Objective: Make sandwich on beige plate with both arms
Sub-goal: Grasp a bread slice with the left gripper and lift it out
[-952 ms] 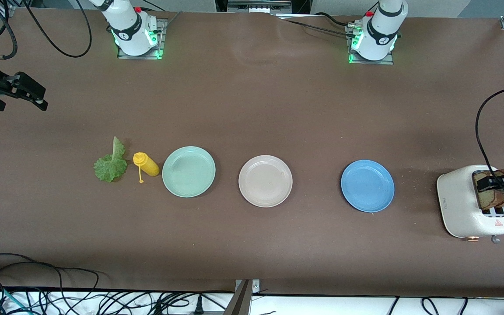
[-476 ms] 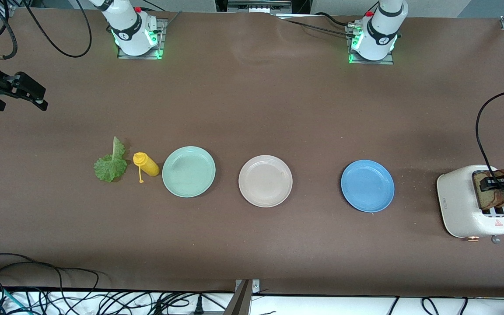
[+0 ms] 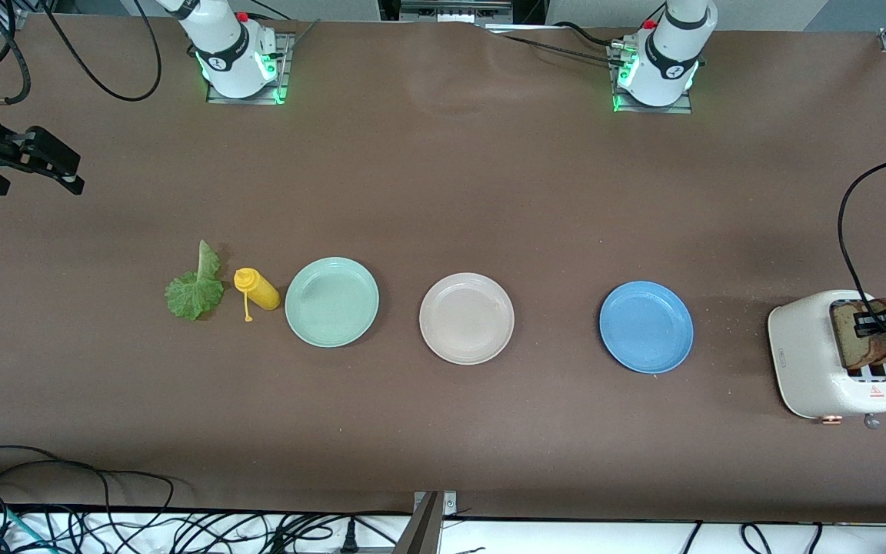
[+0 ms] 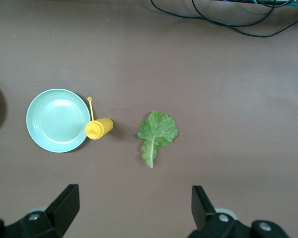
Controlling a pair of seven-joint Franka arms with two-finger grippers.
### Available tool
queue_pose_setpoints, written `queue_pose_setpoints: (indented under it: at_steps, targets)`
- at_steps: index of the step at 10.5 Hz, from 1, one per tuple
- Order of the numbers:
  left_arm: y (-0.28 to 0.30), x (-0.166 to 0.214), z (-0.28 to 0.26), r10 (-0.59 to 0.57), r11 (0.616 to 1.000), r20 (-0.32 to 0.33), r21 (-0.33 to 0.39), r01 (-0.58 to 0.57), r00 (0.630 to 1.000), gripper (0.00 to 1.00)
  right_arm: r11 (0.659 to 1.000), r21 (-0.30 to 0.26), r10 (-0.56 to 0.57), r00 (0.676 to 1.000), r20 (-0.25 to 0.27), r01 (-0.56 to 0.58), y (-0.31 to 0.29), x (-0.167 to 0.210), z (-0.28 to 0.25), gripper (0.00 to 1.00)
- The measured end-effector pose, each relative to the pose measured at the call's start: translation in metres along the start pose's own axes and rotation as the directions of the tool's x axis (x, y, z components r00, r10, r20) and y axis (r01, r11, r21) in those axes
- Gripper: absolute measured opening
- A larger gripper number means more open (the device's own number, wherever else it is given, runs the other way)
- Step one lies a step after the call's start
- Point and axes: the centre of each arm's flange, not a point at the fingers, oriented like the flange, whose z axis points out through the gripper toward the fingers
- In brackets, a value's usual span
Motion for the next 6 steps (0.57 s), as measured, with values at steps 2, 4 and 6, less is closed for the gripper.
queue_pose_setpoints:
  at_steps: [2,4,6]
  targets:
    - [-0.01,0.005,-0.036,0.0,1.0,-0.029,0.009,0.0,1.0,0.13,1.0,0.001,0.0,1.0,0.0,0.0,0.0,0.0,0.0,1.0]
    - [-0.013,0.001,-0.077,-0.004,1.0,-0.009,0.005,0.004,1.0,0.09,1.0,0.001,0.0,1.0,0.0,0.0,0.0,0.0,0.0,1.0]
    - [0.004,-0.006,-0.107,0.018,1.0,0.048,-0.017,-0.017,0.999,0.09,1.0,0.001,0.0,1.0,0.0,0.0,0.0,0.0,0.0,1.0]
